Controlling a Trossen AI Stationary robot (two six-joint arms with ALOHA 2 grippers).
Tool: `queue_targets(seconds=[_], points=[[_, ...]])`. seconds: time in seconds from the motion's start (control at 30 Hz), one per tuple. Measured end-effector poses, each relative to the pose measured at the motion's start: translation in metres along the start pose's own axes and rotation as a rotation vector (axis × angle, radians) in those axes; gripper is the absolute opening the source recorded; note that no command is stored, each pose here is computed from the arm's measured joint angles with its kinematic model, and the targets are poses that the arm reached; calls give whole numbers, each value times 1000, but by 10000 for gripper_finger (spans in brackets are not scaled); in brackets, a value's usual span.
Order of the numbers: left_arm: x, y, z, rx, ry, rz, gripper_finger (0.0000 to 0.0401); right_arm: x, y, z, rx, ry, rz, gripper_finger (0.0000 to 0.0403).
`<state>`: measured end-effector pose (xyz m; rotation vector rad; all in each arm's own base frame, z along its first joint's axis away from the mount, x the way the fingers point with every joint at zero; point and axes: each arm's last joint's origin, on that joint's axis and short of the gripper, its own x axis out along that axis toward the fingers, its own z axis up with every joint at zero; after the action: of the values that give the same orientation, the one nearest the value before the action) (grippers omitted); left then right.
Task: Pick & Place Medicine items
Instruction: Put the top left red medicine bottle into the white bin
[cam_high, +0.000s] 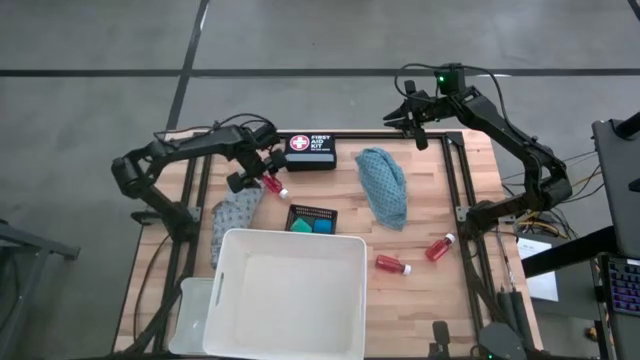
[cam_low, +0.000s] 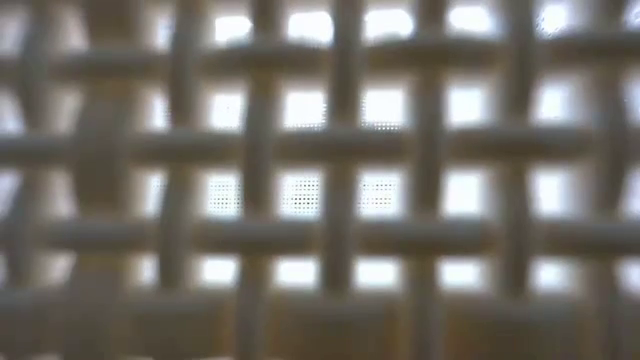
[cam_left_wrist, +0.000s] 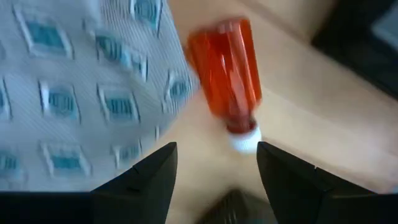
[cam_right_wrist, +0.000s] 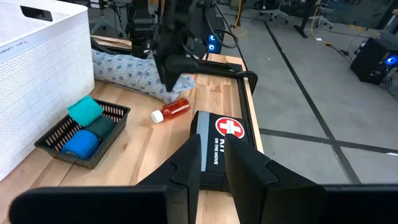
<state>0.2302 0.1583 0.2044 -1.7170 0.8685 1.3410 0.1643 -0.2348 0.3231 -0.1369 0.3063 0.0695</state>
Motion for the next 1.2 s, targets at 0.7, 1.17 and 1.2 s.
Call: queue_targets(seconds=[0.7,1.17,1.2], points=[[51,-5,5,76,-20,-95,224,0,0,0,0,0,0,68],[73,-9,7,84,45,-61,224,0,0,0,0,0,0,68],[73,-9,7,86,44,-63,223,0,0,0,0,0,0,68]])
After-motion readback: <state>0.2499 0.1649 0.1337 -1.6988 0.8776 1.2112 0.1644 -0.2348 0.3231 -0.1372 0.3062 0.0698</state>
